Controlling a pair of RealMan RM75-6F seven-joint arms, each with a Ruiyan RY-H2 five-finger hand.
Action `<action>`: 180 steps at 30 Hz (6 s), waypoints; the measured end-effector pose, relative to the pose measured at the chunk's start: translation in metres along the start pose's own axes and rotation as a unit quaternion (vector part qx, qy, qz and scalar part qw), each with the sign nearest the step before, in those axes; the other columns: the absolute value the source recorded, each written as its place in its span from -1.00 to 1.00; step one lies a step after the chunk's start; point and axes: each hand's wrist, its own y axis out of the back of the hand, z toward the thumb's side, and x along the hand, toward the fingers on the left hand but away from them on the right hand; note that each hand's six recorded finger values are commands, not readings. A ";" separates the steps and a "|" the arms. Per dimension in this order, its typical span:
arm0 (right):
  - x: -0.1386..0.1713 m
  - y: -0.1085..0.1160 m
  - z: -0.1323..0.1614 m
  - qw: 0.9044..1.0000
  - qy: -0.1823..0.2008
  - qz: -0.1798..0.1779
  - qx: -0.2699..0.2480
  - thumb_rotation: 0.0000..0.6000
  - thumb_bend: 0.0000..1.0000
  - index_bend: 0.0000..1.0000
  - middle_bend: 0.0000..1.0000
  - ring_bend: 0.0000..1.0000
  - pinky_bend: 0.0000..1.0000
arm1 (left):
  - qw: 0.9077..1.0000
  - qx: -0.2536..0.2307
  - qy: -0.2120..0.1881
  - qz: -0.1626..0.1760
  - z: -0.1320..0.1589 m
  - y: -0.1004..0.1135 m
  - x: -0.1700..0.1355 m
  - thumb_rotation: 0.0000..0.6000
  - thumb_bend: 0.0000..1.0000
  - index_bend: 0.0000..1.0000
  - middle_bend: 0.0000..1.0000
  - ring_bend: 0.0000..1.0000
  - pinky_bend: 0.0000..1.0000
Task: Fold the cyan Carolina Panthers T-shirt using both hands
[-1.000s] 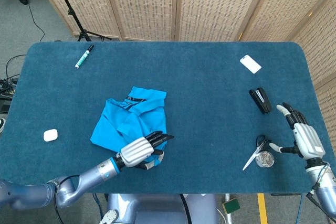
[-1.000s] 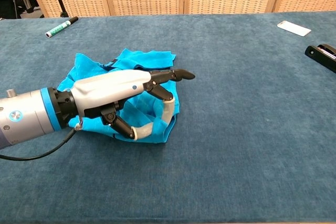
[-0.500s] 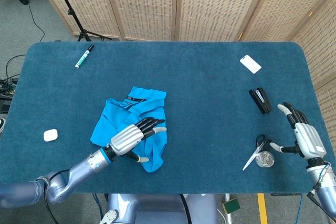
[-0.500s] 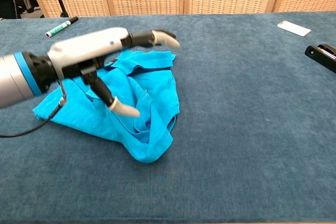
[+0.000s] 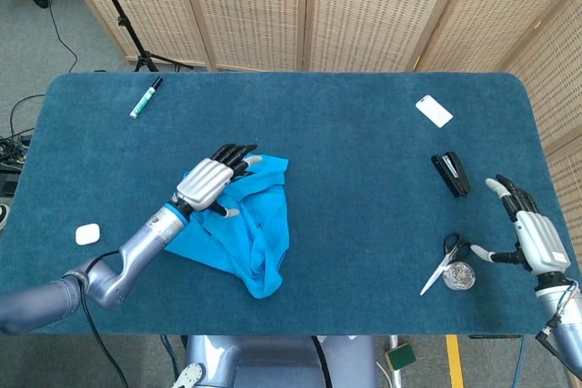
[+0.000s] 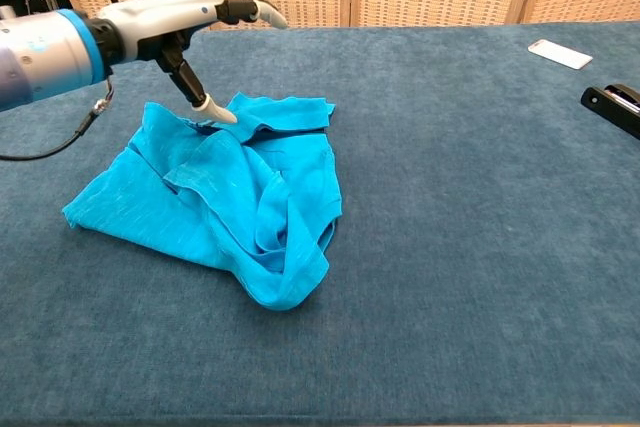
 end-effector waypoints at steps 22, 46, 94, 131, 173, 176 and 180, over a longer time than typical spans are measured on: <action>-0.004 -0.004 -0.003 1.000 -0.005 0.008 0.003 1.00 -1.00 -1.00 -1.00 -1.00 -1.00 | 0.999 0.009 0.033 -0.033 -0.014 -0.033 0.042 1.00 -0.65 -0.75 -1.00 -1.00 -1.00; -0.007 -0.002 -0.009 1.000 -0.016 0.009 -0.004 1.00 -1.00 -1.00 -1.00 -1.00 -1.00 | 0.998 0.030 0.060 -0.014 -0.032 -0.038 0.066 1.00 -0.38 -0.51 -1.00 -1.00 -1.00; -0.007 -0.003 -0.010 1.000 -0.018 0.013 -0.006 1.00 -1.00 -1.00 -1.00 -1.00 -1.00 | 0.998 0.041 -0.057 0.001 -0.039 0.003 0.001 1.00 -0.64 -0.82 -1.00 -1.00 -1.00; -0.007 -0.002 -0.012 1.000 -0.021 0.014 -0.007 1.00 -1.00 -1.00 -1.00 -1.00 -1.00 | 0.993 0.055 -0.075 -0.067 -0.051 -0.066 -0.072 1.00 -0.41 -0.42 -1.00 -1.00 -1.00; -0.007 -0.001 -0.011 1.000 -0.020 0.016 -0.012 1.00 -1.00 -1.00 -1.00 -1.00 -1.00 | 0.995 0.044 -0.086 -0.016 -0.037 -0.066 -0.039 1.00 -0.03 0.30 -1.00 -1.00 -1.00; -0.007 -0.001 -0.011 1.000 -0.019 0.015 -0.013 1.00 -1.00 -1.00 -1.00 -1.00 -1.00 | 0.994 0.053 -0.093 -0.007 -0.033 -0.061 -0.035 1.00 -0.03 0.35 -1.00 -1.00 -1.00; -0.006 0.000 -0.010 1.000 -0.018 0.015 -0.014 1.00 -1.00 -1.00 -1.00 -1.00 -1.00 | 0.992 0.068 -0.103 0.009 -0.024 -0.052 -0.027 1.00 -0.03 0.38 -1.00 -1.00 -1.00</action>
